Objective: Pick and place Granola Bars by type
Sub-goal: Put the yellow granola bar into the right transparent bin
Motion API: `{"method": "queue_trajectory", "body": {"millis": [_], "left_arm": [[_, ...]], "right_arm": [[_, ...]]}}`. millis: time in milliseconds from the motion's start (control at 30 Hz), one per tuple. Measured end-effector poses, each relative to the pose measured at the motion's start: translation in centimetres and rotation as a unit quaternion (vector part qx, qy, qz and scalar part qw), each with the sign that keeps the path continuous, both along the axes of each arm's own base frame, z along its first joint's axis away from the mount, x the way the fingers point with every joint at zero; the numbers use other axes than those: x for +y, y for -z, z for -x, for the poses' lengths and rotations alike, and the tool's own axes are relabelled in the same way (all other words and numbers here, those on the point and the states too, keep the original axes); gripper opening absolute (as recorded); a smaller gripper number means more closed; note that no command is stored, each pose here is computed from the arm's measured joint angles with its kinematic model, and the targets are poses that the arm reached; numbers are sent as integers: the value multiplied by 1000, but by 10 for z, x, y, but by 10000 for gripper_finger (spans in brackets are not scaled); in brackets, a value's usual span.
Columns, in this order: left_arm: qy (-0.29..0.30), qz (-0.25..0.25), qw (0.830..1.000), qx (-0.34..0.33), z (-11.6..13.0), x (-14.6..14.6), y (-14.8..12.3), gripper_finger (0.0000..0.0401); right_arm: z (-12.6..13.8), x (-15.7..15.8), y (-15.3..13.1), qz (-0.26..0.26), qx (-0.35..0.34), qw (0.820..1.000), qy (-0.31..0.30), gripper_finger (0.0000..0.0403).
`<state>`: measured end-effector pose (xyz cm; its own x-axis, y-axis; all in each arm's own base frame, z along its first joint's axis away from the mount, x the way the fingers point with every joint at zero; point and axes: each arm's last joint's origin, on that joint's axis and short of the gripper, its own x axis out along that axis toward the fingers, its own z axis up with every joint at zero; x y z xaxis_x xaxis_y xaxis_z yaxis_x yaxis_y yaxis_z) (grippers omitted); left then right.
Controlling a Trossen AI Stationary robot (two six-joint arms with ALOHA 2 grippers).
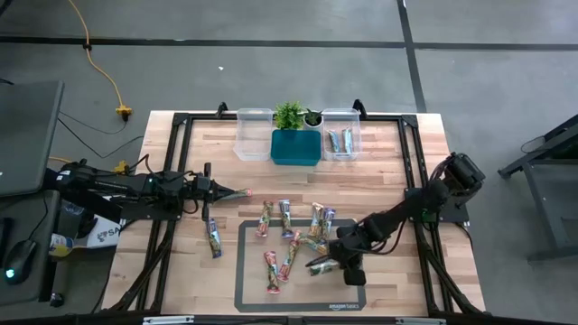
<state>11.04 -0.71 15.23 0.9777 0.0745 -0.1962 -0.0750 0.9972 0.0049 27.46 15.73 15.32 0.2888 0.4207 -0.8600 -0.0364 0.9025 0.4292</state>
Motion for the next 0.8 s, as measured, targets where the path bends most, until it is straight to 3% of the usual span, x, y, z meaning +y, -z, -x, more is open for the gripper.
{"method": "queue_trajectory", "body": {"millis": [200, 333, 500, 800], "left_arm": [[0, 0, 1000, 0, 0, 0, 0, 1], [0, 0, 1000, 0, 0, 0, 0, 1], [0, 0, 1000, 0, 0, 0, 0, 1], [0, 0, 1000, 0, 0, 0, 0, 1]], "right_arm": [[-17, -10, -21, -52, -82, 995, 33, 35], [-35, -19, -37, -97, -168, 979, 64, 35], [-54, -30, -57, -126, -287, 944, 104, 35], [-70, -50, -85, -126, -441, 873, 163, 35]]}}
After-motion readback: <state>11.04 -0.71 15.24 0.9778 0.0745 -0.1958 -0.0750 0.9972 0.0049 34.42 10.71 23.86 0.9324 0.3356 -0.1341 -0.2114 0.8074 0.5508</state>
